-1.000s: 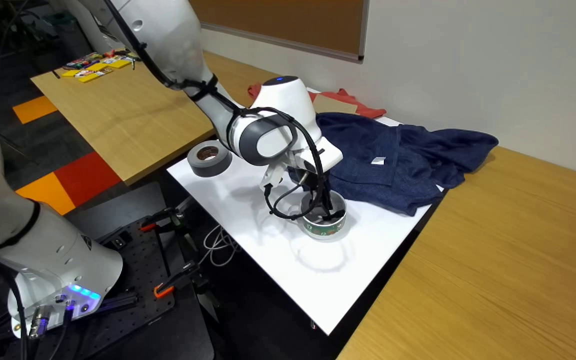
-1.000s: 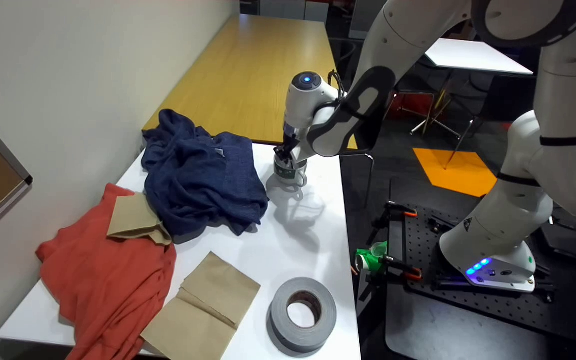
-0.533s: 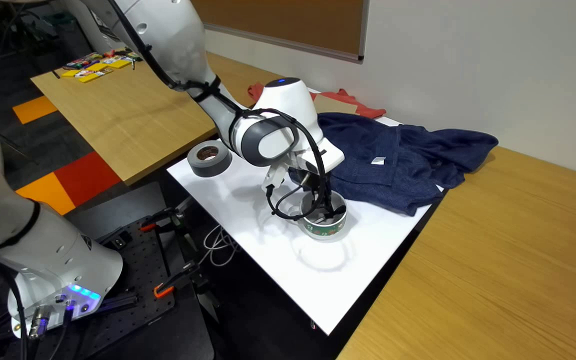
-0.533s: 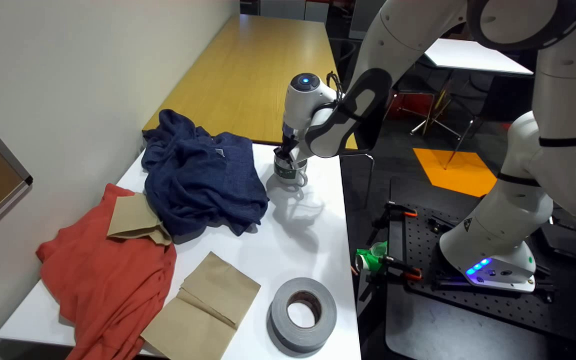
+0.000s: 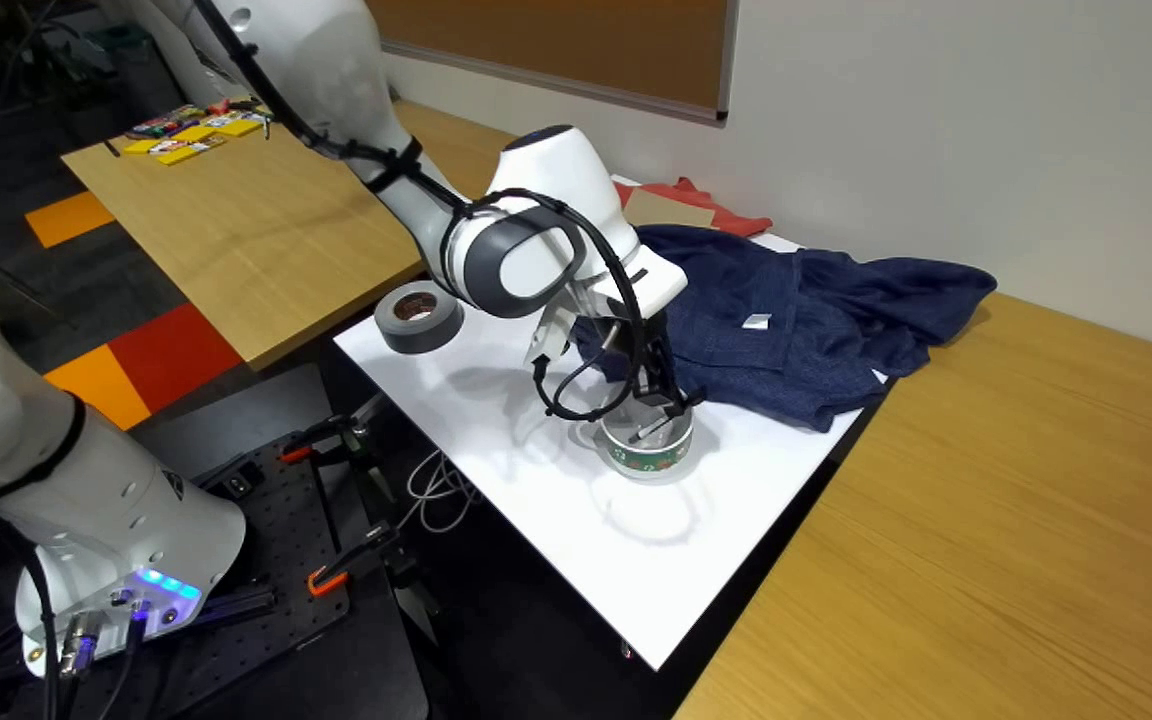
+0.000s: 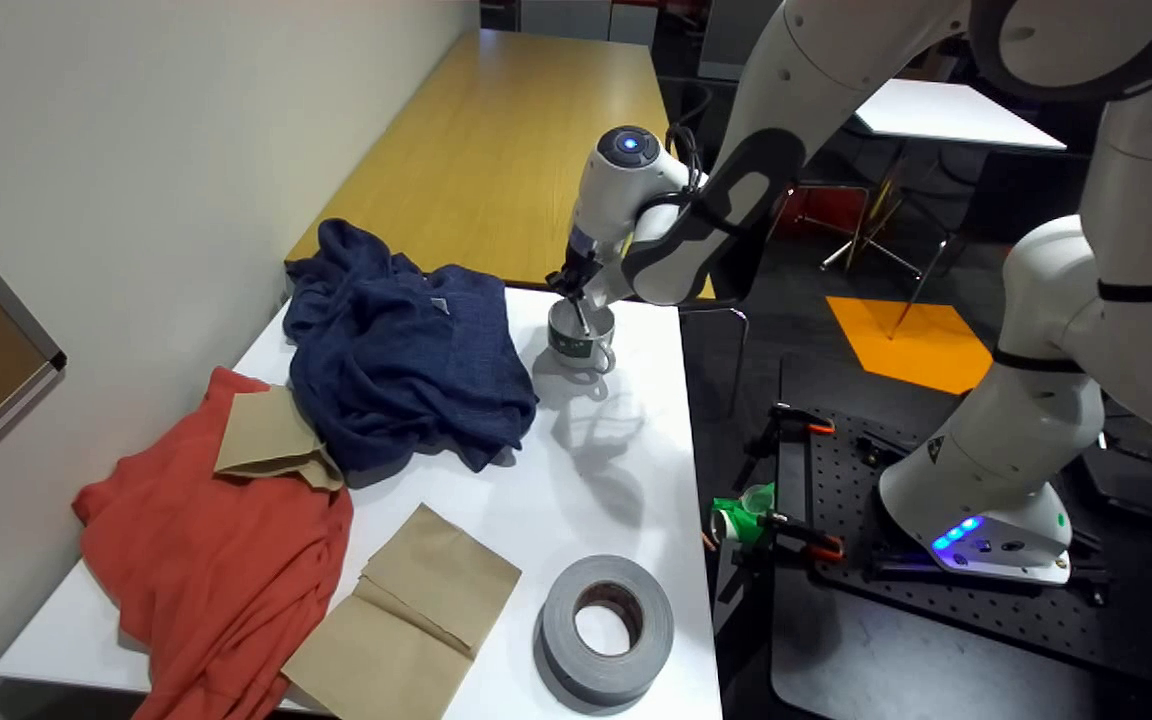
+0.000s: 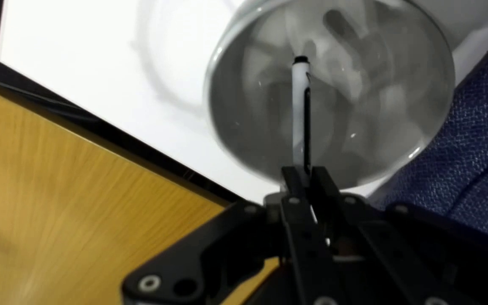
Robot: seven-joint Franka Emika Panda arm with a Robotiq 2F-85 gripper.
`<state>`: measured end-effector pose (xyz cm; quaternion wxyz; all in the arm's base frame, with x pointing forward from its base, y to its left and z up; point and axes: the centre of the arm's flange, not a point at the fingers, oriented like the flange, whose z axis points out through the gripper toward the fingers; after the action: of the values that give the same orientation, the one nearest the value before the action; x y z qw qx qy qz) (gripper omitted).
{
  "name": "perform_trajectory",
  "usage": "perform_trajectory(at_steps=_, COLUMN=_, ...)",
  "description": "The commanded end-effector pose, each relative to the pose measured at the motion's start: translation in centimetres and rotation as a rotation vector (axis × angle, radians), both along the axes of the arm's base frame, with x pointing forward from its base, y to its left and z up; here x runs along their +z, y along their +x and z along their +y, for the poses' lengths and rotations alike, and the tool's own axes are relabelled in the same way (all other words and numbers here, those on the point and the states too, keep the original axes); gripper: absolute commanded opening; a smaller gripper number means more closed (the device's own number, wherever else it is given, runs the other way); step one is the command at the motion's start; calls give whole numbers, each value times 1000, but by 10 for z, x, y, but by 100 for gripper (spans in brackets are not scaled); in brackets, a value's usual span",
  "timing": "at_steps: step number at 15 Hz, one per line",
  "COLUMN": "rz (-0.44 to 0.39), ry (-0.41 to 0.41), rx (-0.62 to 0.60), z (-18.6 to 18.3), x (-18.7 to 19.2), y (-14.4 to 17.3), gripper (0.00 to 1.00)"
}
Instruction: Put the marker in the cup and put it back on the table
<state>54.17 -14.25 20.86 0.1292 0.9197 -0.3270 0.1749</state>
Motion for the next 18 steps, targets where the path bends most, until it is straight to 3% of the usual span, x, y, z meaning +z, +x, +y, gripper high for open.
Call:
perform_trajectory(at_steps=1, rz=-72, ry=-17, rx=39, z=19, x=44, y=-31, gripper=3)
perform_trajectory(at_steps=4, rz=-111, ry=-39, rx=95, z=31, x=72, y=-44, gripper=3)
perform_trajectory(at_steps=9, rz=-122, ry=-9, rx=252, z=61, x=104, y=-60, gripper=3)
perform_trajectory(at_steps=14, rz=-92, ry=42, rx=466, z=116, x=110, y=-67, gripper=3)
perform_trajectory(at_steps=18, rz=-21, ry=69, rx=618, z=163, x=103, y=-77, gripper=3)
